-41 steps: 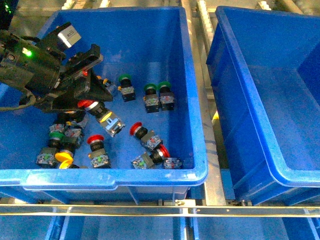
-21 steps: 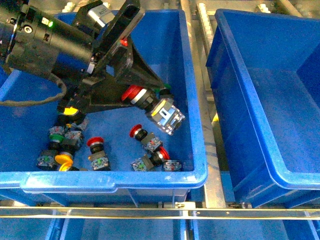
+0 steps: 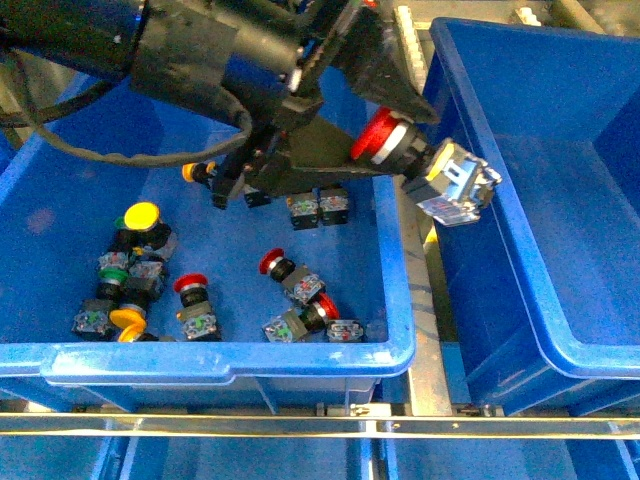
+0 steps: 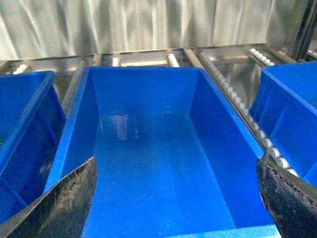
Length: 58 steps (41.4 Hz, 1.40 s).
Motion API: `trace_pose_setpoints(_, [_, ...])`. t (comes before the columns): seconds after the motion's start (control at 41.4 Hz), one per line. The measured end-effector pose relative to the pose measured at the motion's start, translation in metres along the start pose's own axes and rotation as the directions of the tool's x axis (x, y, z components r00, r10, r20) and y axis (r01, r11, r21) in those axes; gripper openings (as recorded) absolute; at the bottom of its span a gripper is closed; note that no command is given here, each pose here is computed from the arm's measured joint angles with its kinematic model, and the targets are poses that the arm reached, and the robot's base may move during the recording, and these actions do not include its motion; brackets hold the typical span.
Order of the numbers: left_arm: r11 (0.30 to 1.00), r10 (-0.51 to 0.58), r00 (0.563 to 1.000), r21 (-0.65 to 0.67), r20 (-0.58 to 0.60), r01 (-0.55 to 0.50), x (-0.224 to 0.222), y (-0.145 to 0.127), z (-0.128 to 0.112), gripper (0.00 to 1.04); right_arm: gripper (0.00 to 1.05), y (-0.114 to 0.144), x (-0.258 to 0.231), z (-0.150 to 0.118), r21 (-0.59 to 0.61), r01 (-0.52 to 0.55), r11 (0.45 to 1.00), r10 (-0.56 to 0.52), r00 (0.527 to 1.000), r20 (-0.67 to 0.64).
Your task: Pick red and yellow buttons and place in box
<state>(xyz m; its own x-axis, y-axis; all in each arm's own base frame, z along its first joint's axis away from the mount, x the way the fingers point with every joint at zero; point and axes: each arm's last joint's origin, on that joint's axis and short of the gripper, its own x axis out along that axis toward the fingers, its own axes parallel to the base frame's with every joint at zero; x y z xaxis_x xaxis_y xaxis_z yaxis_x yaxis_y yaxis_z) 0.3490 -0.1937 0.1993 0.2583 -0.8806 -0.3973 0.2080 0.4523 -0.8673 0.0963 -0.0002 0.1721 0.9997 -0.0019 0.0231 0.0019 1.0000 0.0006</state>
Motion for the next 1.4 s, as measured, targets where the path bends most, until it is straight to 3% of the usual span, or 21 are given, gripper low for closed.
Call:
trace_pose_setpoints(0.362, [0.998,-0.065,0.997,-0.024,-0.039,0.064,0.039,-0.026,-0.004,0.33,0.98,0.0,0.0,0.0,0.0,0.0,1.0,0.0,1.0,0.0])
trace_pose_setpoints(1.184, [0.997,-0.054,0.998,-0.06,-0.045,0.051,0.103,-0.05,-0.003,0.33,0.98,0.0,0.0,0.0,0.0,0.0,1.0,0.0,1.0,0.0])
trace_pose_setpoints(1.401, [0.995,-0.059,0.996,-0.08,-0.065,0.054,0.113,-0.05,-0.013,0.33,0.98,0.0,0.0,0.0,0.004,0.008,1.0,-0.008,1.0,-0.004])
